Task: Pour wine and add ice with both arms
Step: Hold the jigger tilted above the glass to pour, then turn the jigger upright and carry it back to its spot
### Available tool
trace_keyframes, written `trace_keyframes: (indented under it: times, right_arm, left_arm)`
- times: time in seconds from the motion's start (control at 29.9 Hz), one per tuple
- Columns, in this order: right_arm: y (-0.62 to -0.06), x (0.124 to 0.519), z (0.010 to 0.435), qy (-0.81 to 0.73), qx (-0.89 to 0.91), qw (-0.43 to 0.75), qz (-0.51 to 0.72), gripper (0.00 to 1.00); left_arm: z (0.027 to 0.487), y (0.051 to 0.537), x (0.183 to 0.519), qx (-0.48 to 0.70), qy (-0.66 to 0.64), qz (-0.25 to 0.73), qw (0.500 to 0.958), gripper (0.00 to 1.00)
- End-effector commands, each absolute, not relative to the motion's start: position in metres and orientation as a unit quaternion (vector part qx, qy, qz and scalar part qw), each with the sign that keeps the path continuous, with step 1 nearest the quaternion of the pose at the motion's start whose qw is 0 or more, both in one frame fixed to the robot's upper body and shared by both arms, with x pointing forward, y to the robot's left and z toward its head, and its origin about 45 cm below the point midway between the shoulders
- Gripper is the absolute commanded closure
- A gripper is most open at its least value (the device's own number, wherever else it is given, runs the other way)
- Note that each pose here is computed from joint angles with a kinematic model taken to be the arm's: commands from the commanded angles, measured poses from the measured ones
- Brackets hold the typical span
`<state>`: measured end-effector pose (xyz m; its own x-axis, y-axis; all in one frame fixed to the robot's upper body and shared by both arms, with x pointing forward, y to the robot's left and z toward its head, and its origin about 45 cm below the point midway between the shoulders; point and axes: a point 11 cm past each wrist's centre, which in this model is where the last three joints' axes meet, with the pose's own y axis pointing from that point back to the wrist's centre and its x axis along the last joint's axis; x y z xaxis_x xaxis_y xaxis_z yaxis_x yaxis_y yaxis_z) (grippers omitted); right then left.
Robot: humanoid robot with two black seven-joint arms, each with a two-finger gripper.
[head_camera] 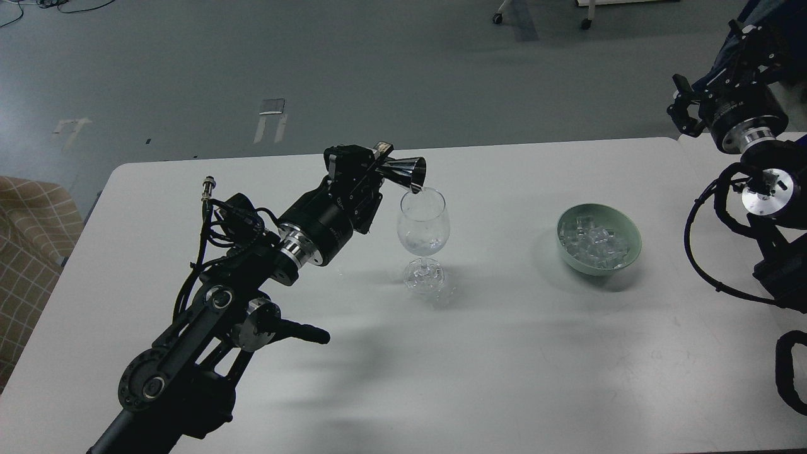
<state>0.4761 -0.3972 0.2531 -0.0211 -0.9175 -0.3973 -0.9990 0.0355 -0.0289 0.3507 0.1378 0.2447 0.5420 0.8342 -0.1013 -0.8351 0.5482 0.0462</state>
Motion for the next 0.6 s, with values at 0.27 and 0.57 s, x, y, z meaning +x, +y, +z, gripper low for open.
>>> trace_keyframes:
  times: [0.27, 0.57]
  right_arm:
    - [-0.398, 0.476, 0.253, 0.703, -0.682, 0.156, 0.131, 0.0]
    - [-0.398, 0.476, 0.253, 0.703, -0.682, 0.156, 0.131, 0.0]
  left_arm:
    - [0.247, 0.141, 0.351, 0.068, -0.059, 0.468, 0.879, 1.0]
    - [0.261, 0.135, 0.35, 0.066, -0.089, 0.461, 0.881, 1.0]
